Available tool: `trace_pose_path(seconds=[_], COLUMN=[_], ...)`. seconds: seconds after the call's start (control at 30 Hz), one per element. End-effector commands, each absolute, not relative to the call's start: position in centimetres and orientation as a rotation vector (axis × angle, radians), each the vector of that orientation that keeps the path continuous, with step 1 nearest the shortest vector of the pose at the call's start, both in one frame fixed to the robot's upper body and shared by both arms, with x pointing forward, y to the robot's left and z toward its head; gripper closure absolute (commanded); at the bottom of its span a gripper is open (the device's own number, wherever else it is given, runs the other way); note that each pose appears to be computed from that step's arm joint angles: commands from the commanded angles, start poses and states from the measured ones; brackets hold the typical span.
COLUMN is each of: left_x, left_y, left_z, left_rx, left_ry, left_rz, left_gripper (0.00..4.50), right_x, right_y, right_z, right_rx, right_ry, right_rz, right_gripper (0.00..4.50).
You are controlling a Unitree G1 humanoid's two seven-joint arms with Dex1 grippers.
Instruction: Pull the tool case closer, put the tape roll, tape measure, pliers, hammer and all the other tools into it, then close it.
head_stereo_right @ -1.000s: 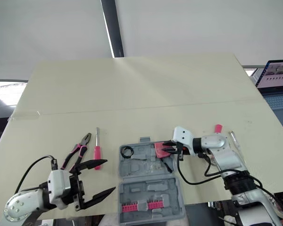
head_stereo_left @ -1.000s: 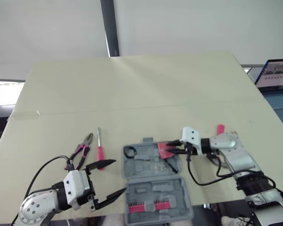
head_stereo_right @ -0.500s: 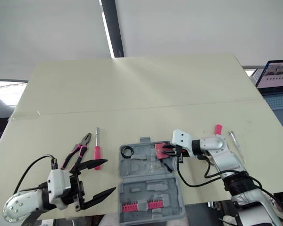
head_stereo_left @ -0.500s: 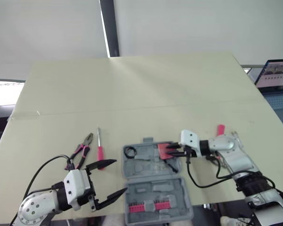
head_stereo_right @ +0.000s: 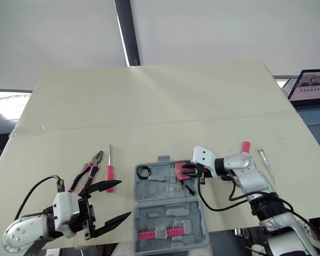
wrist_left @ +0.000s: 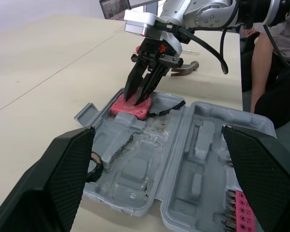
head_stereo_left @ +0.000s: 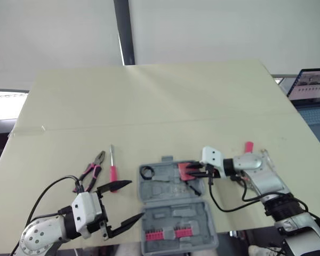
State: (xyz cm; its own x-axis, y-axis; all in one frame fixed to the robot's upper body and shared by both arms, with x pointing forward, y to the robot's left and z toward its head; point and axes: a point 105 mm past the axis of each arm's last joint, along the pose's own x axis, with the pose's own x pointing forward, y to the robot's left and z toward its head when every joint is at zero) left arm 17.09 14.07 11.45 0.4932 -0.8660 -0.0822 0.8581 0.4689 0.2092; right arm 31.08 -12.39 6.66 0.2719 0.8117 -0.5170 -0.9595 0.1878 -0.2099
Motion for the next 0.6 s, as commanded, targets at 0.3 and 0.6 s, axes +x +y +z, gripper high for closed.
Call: trace_pose_path(seconds=[0.3,0.6], left_x=[17.4,16.1], left_y=[15.0,17.6], left_z=[11.9,9.9], left_rx=[0.197,0.106], left_ry=[-0.043,0.164], left_rz=[-0.961,-0.797], left_gripper=[0.00,0.00], right_x=[31.0,23.6], right_y=[-13.2,-17.4], right_z=[11.1,11.2], right_rx=[-0.402,-0.298], right_ry=[0.271,0.477], right_rz=[1.161,1.086], right_gripper=[3.46,2.56])
